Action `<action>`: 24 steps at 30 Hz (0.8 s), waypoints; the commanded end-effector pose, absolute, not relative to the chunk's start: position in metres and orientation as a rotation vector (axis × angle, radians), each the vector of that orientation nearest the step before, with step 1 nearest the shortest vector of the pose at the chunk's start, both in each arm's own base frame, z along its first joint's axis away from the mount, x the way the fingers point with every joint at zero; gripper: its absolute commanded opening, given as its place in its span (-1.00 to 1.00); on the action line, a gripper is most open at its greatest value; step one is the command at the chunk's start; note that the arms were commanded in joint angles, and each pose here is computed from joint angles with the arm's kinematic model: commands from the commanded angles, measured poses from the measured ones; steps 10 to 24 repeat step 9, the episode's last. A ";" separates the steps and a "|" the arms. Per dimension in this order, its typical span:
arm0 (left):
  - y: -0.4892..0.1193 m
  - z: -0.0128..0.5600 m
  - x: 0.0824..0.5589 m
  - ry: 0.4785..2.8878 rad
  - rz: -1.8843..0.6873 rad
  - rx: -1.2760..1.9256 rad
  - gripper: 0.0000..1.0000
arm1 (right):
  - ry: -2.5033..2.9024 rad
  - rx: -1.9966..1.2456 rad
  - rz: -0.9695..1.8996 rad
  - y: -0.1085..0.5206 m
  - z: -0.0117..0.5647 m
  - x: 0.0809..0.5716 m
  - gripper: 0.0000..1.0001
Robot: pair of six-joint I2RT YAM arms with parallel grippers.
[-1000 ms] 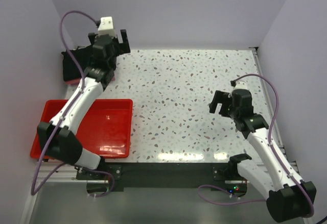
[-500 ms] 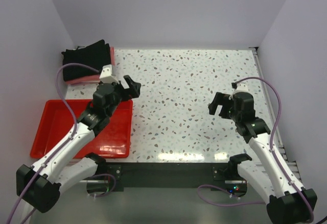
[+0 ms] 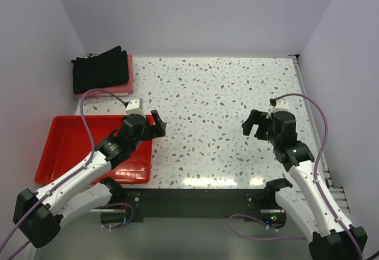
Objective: Fold and stack the t-shirts
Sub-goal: Reset both grippers
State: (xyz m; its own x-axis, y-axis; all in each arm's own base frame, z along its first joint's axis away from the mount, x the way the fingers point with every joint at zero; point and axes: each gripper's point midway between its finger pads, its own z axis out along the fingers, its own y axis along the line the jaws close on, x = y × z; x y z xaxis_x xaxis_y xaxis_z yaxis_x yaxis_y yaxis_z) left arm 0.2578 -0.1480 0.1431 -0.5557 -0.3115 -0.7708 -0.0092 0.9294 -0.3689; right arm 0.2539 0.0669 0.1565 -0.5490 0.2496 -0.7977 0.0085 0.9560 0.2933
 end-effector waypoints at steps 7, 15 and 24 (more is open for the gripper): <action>-0.131 0.152 0.260 2.070 -0.338 -0.307 1.00 | 2.073 0.146 0.341 0.071 0.161 0.261 0.98; -0.129 0.155 0.261 2.069 -0.321 -0.319 1.00 | 2.077 0.145 0.335 0.071 0.164 0.261 0.98; -0.129 0.155 0.261 2.069 -0.321 -0.319 1.00 | 2.077 0.145 0.335 0.071 0.164 0.261 0.98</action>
